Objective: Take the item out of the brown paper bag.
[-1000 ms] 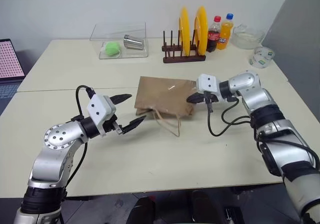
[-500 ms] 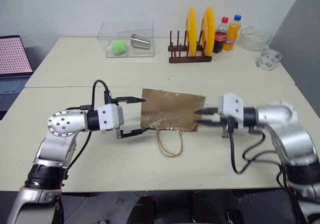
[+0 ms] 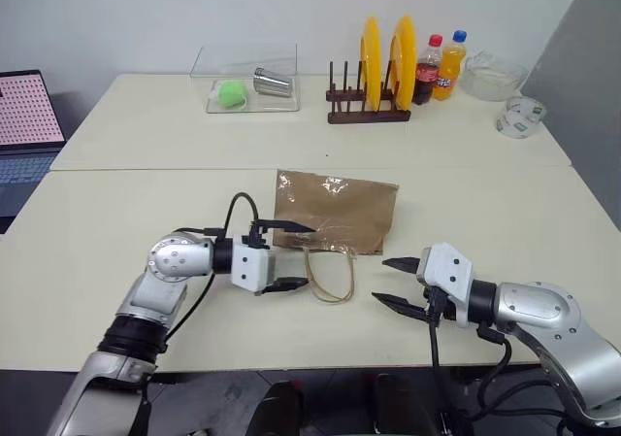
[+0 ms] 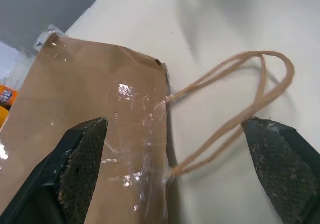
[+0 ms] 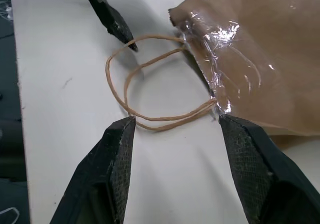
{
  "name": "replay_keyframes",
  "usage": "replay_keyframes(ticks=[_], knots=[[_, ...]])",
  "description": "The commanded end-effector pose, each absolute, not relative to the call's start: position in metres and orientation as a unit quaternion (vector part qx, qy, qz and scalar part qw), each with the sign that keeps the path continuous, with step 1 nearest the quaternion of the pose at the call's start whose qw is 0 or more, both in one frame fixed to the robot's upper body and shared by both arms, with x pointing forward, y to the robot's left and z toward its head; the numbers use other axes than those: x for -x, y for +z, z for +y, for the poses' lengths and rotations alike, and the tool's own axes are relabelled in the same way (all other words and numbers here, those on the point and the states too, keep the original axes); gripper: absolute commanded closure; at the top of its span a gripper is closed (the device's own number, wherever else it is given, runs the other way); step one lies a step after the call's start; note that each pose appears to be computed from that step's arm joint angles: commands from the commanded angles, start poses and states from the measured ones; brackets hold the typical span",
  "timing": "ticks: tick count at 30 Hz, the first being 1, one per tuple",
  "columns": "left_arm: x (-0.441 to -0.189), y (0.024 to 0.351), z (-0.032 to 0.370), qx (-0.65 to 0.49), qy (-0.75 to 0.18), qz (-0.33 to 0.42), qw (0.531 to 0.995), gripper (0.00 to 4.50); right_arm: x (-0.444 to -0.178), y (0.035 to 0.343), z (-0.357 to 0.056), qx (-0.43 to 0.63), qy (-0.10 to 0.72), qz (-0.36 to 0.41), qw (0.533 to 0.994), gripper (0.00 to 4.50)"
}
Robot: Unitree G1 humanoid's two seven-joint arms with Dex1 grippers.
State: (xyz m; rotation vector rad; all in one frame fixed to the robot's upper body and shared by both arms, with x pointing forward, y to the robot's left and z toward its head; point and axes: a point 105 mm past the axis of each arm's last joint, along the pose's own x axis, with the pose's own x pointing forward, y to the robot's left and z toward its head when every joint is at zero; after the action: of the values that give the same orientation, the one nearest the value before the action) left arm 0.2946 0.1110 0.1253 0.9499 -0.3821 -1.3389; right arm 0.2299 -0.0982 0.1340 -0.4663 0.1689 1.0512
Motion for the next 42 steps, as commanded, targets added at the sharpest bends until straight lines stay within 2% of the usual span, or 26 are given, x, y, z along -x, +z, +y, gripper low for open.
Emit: replay_keyframes(ticks=[1, 4, 7, 13, 19, 26, 31, 32, 34, 39, 42], knots=[[-0.298, 0.132, 0.103, -0.429, -0.583, -0.193, 0.663, 0.0, -0.225, 0.141, -0.095, 0.224, 0.497, 0.065, 0.836, 1.74], [-0.3, 0.132, 0.094, -0.426, -0.583, -0.204, 0.661, 0.0, -0.222, 0.138, -0.092, 0.223, 0.5, 0.07, 0.834, 1.74], [-0.298, 0.136, 0.08, -0.413, -0.593, -0.222, 0.655, 0.59, -0.216, 0.134, -0.085, 0.221, 0.508, 0.075, 0.829, 1.69], [-0.303, 0.157, 0.059, -0.37, -0.595, -0.235, 0.673, 2.48, -0.209, 0.132, -0.078, 0.213, 0.515, 0.08, 0.827, 1.69], [-0.325, 0.181, 0.054, -0.342, -0.564, -0.226, 0.717, 4.39, -0.207, 0.133, -0.062, 0.199, 0.535, 0.071, 0.818, 1.69], [-0.33, 0.188, 0.049, -0.342, -0.561, -0.224, 0.719, 4.47, -0.223, 0.126, -0.043, 0.212, 0.545, 0.067, 0.808, 1.69], [-0.333, 0.197, 0.047, -0.341, -0.556, -0.235, 0.721, 4.47, -0.244, 0.113, -0.033, 0.235, 0.536, 0.073, 0.808, 1.69], [-0.333, 0.201, 0.046, -0.34, -0.553, -0.24, 0.721, 4.5, -0.246, 0.111, -0.032, 0.238, 0.535, 0.073, 0.807, 2.1], [-0.335, 0.209, 0.044, -0.335, -0.548, -0.25, 0.725, 4.5, -0.251, 0.107, -0.029, 0.248, 0.532, 0.073, 0.806, 2.63], [-0.339, 0.224, 0.041, -0.331, -0.538, -0.259, 0.731, 4.5, -0.258, 0.102, -0.026, 0.266, 0.526, 0.07, 0.805, 4.46], [-0.344, 0.232, 0.041, -0.33, -0.53, -0.258, 0.737, 4.5, -0.258, 0.097, -0.027, 0.281, 0.529, 0.076, 0.797, 4.46]])
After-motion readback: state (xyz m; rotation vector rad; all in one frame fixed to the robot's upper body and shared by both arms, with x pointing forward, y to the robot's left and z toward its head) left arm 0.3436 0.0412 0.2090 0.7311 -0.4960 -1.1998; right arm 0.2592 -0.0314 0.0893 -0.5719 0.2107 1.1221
